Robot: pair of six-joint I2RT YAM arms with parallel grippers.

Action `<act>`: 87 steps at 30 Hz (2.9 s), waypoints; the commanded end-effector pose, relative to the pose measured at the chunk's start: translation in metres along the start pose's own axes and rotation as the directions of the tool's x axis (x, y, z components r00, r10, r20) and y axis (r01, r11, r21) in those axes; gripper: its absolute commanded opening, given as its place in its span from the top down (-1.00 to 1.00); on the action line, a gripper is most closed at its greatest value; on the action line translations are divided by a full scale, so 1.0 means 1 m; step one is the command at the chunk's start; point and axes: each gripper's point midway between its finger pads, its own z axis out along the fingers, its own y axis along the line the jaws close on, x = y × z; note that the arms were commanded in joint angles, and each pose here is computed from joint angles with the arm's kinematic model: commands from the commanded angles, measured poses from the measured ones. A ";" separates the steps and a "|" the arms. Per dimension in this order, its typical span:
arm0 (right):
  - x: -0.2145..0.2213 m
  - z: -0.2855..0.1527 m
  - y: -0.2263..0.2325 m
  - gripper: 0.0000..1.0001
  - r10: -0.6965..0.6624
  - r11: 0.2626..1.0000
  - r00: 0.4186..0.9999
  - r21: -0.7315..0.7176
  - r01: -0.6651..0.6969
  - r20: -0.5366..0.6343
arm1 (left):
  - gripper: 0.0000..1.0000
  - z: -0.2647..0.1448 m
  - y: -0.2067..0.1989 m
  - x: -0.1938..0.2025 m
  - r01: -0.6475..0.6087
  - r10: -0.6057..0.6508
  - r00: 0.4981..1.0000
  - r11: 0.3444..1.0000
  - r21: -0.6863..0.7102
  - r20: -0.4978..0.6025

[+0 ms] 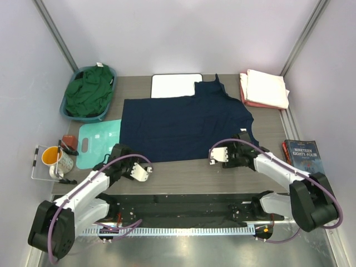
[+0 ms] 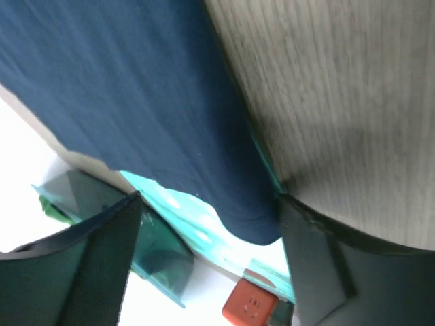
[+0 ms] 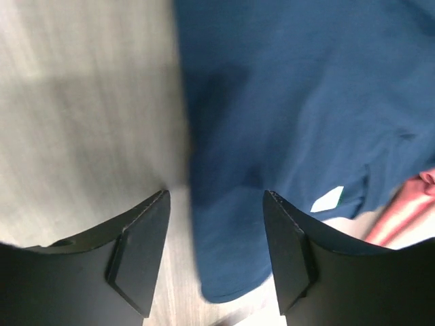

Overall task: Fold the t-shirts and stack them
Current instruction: Fold the flattened tshirt in 1/3 of the way, then grap the side of the flattened tshirt furthest away from the robot with both arms

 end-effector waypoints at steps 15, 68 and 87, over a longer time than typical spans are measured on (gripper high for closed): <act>0.000 -0.023 0.022 0.98 -0.054 0.988 0.999 -0.148 0.053 -0.002 | 1.00 -0.036 -0.050 -0.026 -0.009 -0.032 0.988 0.965 0.262 0.153; 0.022 0.042 -0.345 -0.40 0.868 0.347 0.313 -0.021 -0.938 0.385 | -0.81 0.089 0.257 0.088 0.915 -0.917 0.397 0.392 0.098 -0.043; 0.026 0.079 -0.330 -0.24 0.923 0.288 0.244 -0.115 -0.951 0.298 | -0.48 0.147 0.210 0.122 0.727 -0.741 0.666 0.620 0.296 -0.082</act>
